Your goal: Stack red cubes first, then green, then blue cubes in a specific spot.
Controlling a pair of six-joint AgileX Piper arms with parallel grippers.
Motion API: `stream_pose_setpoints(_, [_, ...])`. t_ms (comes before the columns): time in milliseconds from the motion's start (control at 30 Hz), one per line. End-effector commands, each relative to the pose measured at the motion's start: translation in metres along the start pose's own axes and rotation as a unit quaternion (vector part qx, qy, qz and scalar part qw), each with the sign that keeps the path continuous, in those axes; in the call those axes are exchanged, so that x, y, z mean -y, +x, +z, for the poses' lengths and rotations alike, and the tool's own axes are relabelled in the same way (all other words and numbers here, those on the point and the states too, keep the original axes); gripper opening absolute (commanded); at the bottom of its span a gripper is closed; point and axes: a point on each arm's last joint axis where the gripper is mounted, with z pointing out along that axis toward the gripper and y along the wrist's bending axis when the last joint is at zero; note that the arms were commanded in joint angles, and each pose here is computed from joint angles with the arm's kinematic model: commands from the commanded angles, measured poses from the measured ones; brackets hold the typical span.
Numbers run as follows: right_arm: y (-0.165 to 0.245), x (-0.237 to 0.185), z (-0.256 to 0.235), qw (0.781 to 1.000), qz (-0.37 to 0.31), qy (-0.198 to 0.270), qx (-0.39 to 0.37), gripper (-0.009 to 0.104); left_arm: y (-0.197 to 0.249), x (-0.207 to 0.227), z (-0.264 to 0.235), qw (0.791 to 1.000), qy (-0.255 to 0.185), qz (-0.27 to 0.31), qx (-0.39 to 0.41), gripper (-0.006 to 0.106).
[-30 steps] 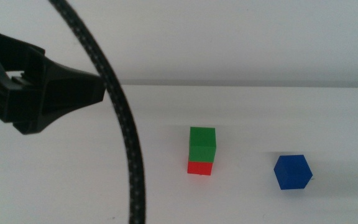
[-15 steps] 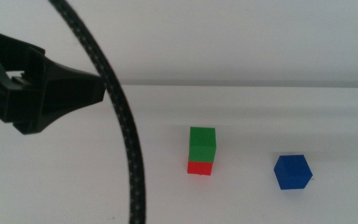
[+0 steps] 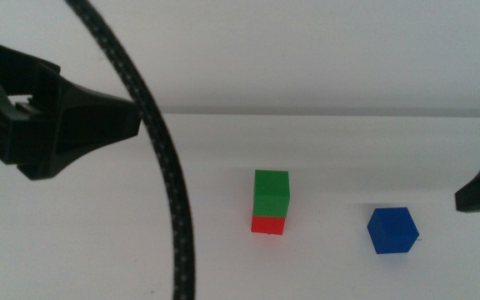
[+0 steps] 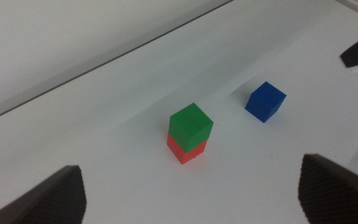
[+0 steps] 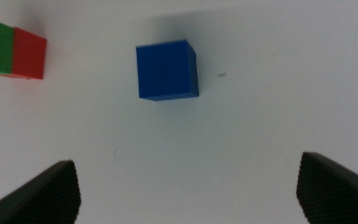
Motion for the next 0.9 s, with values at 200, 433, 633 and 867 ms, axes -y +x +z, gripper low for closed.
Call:
stream_pose_setpoints(200, [-0.021, 0.000, 0.054, 0.992, 0.046, 0.091, -0.079, 0.093, 0.000, 0.000, 0.000, 1.000, -0.002, -0.001, 0.005, 0.091])
stream_pose_setpoints(433, [-0.036, -0.030, 0.095, 0.990, 0.017, 0.099, -0.095, 0.093, -0.003, -0.001, 0.000, 1.000, -0.008, -0.001, 0.018, 0.091])
stream_pose_setpoints(633, [-0.035, -0.036, 0.125, 0.985, -0.004, 0.110, -0.131, 0.093, -0.004, -0.002, 0.000, 1.000, -0.013, -0.001, 0.028, 0.091])
stream_pose_setpoints(867, [-0.041, -0.035, 0.144, 0.988, -0.015, 0.110, -0.111, 0.093, -0.005, -0.002, 0.000, 0.999, -0.013, -0.001, 0.029, 0.091])
